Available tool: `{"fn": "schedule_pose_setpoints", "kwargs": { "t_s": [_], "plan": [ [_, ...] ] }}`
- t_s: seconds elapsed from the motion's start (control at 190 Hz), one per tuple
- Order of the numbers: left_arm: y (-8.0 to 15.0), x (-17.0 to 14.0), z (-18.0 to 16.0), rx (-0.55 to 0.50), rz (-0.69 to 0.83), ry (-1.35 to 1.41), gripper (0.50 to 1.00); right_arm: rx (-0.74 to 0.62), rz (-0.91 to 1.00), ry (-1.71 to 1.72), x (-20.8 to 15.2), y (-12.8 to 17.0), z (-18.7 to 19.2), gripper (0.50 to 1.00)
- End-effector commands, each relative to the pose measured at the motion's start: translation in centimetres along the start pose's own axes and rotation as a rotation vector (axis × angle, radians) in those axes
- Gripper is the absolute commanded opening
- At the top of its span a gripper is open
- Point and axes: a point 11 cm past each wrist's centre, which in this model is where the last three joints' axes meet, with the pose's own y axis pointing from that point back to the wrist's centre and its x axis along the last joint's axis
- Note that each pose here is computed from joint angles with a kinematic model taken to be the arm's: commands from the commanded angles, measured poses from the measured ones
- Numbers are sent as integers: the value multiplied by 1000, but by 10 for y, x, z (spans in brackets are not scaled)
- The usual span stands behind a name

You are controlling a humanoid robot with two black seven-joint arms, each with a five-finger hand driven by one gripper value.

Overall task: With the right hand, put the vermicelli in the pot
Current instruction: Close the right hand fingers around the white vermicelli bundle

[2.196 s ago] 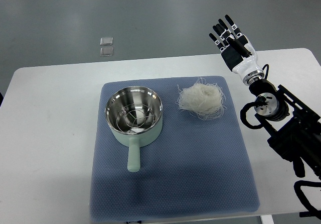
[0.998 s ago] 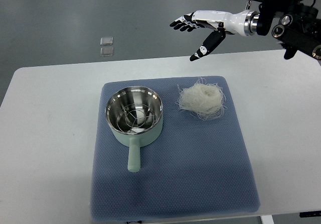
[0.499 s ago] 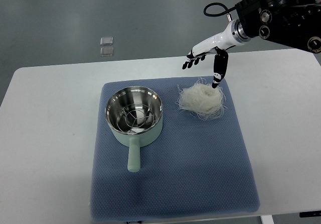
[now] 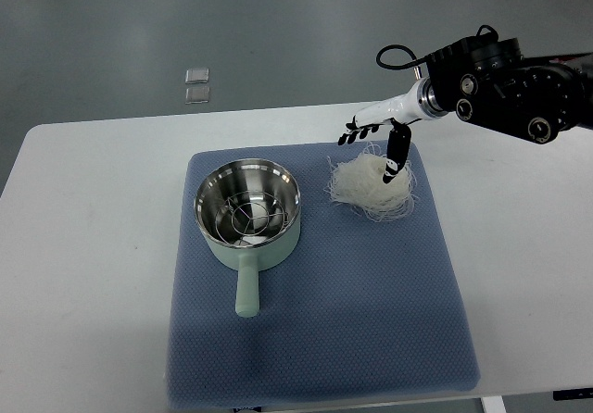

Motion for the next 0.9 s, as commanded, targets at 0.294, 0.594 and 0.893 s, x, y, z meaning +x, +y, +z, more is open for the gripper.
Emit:
{"fn": "schedule_pose_setpoints", "kwargs": {
  "t_s": [0.294, 0.594, 0.893],
  "plan": [
    [0, -1, 0, 0, -2, 1, 1000, -13, 6, -27, -24, -22, 9, 928],
    [0, -2, 0, 0, -6, -2, 1000, -14, 18, -53, -45, -33, 17, 901],
    [0, 0, 0, 0, 0, 0, 1000, -20, 49, -56, -49, -36, 21, 500]
  ]
}}
